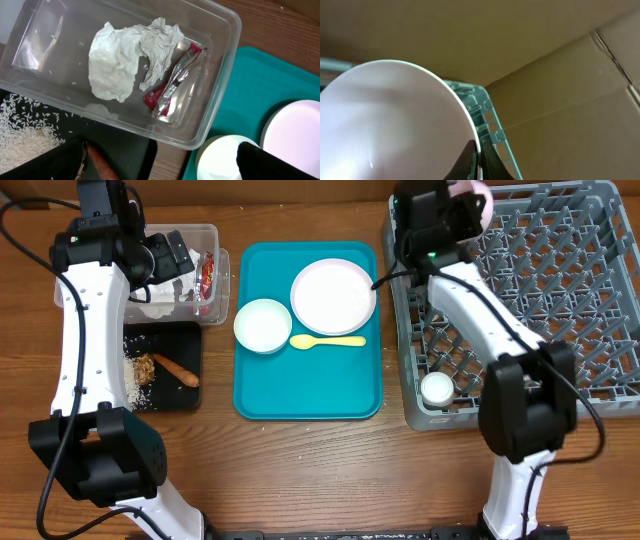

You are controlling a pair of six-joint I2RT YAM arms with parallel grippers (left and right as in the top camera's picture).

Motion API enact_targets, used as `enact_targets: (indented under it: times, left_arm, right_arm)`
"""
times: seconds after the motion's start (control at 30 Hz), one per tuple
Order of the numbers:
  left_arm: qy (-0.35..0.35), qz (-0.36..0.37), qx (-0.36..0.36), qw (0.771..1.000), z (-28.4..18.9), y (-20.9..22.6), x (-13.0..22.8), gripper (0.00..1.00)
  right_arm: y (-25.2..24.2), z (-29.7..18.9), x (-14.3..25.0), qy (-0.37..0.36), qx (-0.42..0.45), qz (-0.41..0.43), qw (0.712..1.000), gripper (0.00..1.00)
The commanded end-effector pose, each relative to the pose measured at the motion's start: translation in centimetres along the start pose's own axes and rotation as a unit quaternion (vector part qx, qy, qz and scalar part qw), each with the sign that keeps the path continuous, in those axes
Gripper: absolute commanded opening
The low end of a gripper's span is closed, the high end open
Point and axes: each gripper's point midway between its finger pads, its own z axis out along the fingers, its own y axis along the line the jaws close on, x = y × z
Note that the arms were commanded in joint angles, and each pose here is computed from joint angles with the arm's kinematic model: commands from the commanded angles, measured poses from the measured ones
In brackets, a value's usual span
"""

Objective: Sort waste into correct bins and load items into the dishwasher

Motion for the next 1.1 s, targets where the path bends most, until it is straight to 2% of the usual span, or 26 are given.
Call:
enact_targets:
  times: [0.0,0.63,0.9,1.07]
  left_arm:
    - [-0.01,-0.005,0.004,1.0,-0.4,-0.3,-0.6,1.0]
    - [-0.01,-0.005,0.004,1.0,-0.4,-0.3,-0.7,1.0]
    - [-0.01,-0.005,0.004,1.0,-0.4,-0.3,-0.7,1.0]
    - [-0.01,-0.005,0.004,1.0,-0.4,-0.3,-0.6,1.0]
  right_arm:
    - [0.2,-0.2,-0.2,0.001,0.014,-0.024,1.0,0.04]
    - [6.7,-0.1,2.3,0.016,-0.006,-0.098,0.995,0.04]
    - [7.4,-1.3,1.3,-0.001,-0.009,-0.097,0.995,0.04]
    - [4.2,-1.6,-0.2,0.002,0.064,-0.114,0.991,0.04]
